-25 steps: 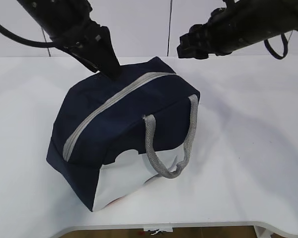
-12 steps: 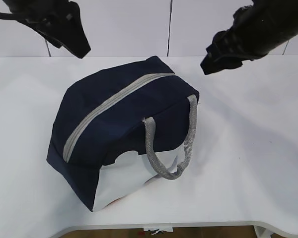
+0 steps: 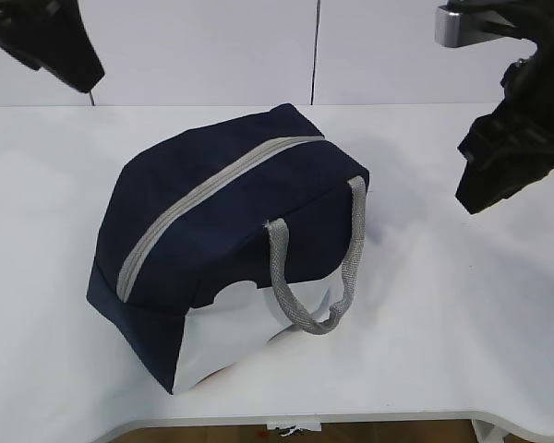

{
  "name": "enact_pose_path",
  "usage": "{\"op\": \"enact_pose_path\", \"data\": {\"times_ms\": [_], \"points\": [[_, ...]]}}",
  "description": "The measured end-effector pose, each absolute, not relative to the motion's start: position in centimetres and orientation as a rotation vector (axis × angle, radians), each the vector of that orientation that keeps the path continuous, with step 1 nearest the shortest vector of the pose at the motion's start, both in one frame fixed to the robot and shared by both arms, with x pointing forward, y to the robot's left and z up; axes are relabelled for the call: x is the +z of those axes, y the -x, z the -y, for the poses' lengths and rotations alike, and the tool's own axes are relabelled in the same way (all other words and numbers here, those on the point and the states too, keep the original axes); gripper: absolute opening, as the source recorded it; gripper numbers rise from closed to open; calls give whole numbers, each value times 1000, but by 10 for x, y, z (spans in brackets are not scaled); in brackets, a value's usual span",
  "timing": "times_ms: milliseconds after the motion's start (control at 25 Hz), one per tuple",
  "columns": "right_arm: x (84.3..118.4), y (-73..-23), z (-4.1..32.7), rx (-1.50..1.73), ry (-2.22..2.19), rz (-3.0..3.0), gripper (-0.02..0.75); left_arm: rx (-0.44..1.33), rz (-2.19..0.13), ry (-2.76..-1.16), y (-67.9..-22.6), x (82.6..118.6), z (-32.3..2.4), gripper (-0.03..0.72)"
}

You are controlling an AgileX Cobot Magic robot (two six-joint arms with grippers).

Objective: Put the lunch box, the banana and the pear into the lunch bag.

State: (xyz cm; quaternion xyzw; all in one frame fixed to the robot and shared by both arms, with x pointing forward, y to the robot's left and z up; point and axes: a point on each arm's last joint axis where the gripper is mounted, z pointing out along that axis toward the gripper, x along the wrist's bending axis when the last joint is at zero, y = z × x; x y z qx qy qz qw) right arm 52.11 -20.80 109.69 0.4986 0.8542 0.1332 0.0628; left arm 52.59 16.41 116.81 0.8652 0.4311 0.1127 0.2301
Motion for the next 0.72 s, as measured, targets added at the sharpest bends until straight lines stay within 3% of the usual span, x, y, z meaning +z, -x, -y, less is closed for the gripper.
{"op": "enact_pose_path", "data": {"times_ms": [720], "points": [[1110,-465,226,421,-1566,-2504,298,289,-1211,-2420,-454,1153,-197,485]]}}
